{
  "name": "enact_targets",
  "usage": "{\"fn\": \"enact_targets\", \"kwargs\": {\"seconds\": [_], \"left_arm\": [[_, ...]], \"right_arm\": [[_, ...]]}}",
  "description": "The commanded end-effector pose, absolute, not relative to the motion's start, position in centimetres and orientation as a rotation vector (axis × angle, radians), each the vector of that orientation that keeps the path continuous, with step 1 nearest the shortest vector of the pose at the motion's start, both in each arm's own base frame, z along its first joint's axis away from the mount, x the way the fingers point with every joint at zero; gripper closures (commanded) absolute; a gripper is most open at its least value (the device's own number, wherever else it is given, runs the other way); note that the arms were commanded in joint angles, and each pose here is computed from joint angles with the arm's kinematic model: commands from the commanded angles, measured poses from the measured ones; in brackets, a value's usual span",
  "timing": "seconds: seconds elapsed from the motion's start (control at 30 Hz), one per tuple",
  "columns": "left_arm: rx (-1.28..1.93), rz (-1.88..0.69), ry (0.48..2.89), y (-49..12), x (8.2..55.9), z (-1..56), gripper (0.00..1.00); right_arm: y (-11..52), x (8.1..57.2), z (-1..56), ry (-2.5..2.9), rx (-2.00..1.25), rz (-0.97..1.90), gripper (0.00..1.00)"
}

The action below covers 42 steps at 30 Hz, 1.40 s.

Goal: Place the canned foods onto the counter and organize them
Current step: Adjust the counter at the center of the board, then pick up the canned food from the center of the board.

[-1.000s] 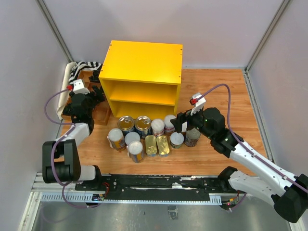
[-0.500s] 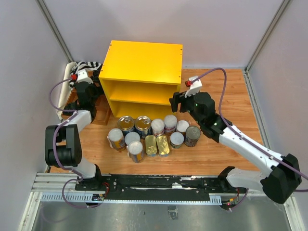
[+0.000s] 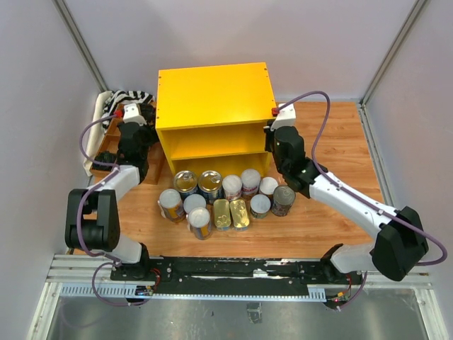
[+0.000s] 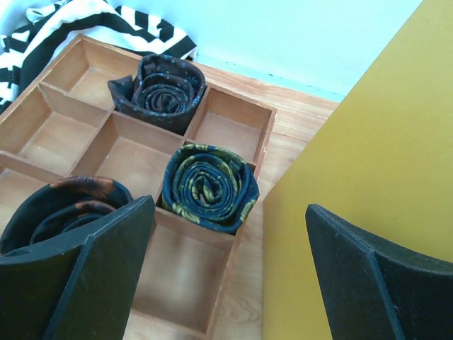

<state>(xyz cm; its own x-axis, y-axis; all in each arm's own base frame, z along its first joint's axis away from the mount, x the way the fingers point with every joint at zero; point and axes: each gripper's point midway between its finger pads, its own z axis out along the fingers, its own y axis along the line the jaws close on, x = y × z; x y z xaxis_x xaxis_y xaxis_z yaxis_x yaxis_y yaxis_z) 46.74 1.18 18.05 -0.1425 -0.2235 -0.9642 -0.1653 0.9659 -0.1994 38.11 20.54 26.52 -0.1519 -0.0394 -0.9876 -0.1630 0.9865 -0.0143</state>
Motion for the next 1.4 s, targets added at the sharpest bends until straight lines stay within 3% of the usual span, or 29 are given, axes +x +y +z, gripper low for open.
{"fn": "enact_targets", "kwargs": {"seconds": [0.0,0.2,0.23,0.27,0.4,0.5,0.83,1.03,1.37], "left_arm": [[-0.281,-0.07,1.67,0.4,45.0,20.0,0.07],[-0.275,-0.083,1.683,0.2,43.3,19.0,0.07],[-0.276,-0.078,1.689,0.3,43.3,18.8,0.07],[-0.28,-0.072,1.695,0.4,43.2,18.6,0.07],[-0.324,-0.04,1.687,2.3,42.2,18.6,0.05],[-0.366,-0.046,1.653,4.7,40.6,19.0,0.03],[-0.367,-0.052,1.61,6.8,35.5,14.7,0.0],[-0.343,-0.097,1.552,6.0,35.0,13.7,0.0],[-0.22,-0.088,1.503,3.5,33.5,13.1,0.0]], "right_arm": [[22.5,36.7,28.9,1.645,-0.206,0.235,0.97],[21.7,35.6,28.7,1.644,-0.2,0.251,0.97],[21.7,35.5,28.7,1.646,-0.196,0.258,0.93],[21.6,35.4,28.6,1.649,-0.194,0.259,0.85],[20.3,34.9,28.9,1.658,-0.166,0.228,0.2],[19.1,34.1,28.9,1.677,-0.126,0.239,0.01],[18.8,29.1,26.0,1.732,-0.177,0.422,0.01],[25.8,23.7,25.7,1.662,-0.546,0.494,0.02],[38.5,14.0,26.1,1.476,-1.099,0.96,0.01]]}}
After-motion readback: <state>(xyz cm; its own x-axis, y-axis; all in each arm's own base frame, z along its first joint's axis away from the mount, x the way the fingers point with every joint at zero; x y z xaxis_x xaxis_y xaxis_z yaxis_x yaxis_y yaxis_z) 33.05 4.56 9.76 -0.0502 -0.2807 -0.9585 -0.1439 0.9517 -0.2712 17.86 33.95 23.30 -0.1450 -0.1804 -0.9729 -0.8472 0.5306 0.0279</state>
